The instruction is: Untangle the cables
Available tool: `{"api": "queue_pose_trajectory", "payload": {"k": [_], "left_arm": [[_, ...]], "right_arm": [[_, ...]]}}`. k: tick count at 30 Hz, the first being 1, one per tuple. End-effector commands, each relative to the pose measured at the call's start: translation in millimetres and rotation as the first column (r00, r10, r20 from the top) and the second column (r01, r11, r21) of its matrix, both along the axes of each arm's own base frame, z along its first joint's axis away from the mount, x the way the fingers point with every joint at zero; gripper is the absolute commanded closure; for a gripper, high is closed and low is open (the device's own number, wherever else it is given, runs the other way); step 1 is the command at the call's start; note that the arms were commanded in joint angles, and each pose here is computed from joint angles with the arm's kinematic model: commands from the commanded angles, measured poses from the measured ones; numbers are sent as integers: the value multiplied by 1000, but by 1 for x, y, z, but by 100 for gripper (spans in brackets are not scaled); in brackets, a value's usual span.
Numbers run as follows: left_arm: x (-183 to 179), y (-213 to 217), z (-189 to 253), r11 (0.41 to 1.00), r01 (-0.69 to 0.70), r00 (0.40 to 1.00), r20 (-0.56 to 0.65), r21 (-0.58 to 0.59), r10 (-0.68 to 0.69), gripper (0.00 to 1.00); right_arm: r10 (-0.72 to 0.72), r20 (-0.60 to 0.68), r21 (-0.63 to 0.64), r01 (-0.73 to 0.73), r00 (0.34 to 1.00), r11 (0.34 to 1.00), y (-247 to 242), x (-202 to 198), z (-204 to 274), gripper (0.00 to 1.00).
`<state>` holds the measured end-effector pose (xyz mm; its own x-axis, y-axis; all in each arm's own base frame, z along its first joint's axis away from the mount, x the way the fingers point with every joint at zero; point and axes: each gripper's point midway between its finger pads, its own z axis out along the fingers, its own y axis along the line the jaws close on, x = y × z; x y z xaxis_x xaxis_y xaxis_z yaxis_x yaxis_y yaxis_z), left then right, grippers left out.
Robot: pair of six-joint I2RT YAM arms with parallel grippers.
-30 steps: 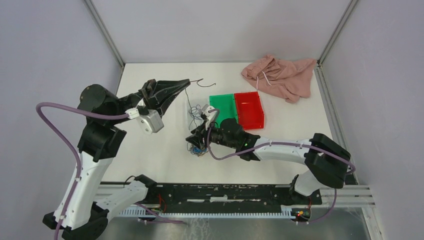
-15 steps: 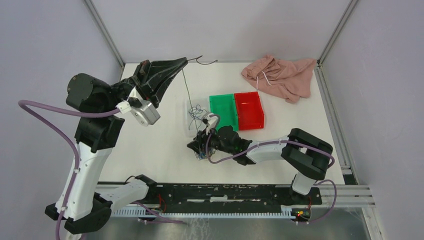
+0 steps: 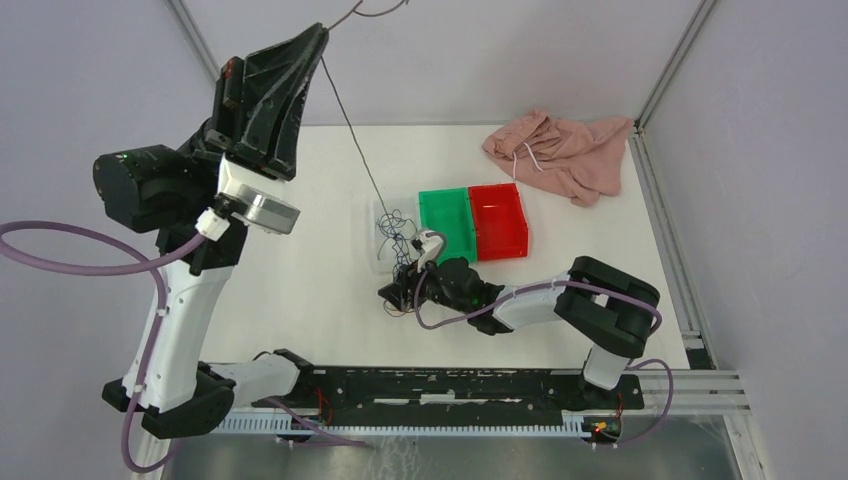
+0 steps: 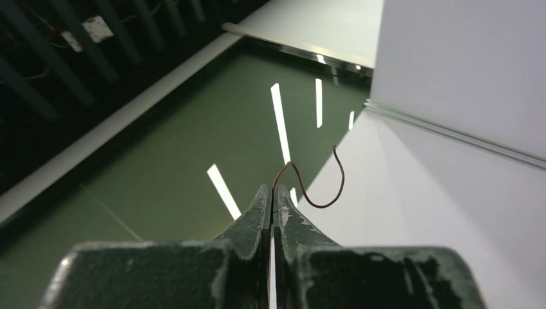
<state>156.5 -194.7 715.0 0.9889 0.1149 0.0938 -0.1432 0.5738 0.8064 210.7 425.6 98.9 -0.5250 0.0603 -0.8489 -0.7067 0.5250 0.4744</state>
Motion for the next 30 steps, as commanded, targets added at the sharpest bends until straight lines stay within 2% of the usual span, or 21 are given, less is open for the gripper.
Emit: {"api": "queue_pose_trajectory", "payload": {"k": [1, 4, 13, 17, 21, 23, 25, 27, 30], "left_arm": [[-61, 51, 66, 969, -29, 964, 251, -245, 92, 97], [-71, 59, 78, 958, -31, 945, 304, -287, 121, 97], [-111, 99, 132, 880, -4, 866, 438, -475, 240, 97], [-117, 102, 135, 875, -12, 846, 461, -483, 267, 97], [-130, 111, 142, 845, -9, 792, 513, -534, 332, 97], [-138, 120, 149, 818, 10, 772, 525, -575, 360, 97], [-134, 124, 151, 810, 21, 802, 493, -586, 336, 97], [-119, 117, 145, 828, -26, 834, 444, -559, 326, 97], [-104, 102, 126, 870, -59, 868, 406, -489, 287, 97]], "right_arm": [[-47, -46, -46, 45, 998, 998, -12, -2, -25, 43], [-61, -64, -49, 58, 996, 997, -16, -3, -32, 46], [-130, -103, -72, 123, 986, 990, -30, -2, -50, 46], [-188, -112, -132, 173, 976, 976, -39, 4, -61, 64], [-244, -128, -195, 217, 961, 956, -48, 6, -74, 66], [-276, -133, -214, 244, 952, 946, -53, 8, -77, 64], [-281, -123, -204, 253, 952, 946, -54, 10, -73, 61], [-285, -113, -207, 258, 952, 944, -54, 11, -68, 55], [-237, -93, -172, 218, 967, 961, -48, 7, -49, 41]]}}
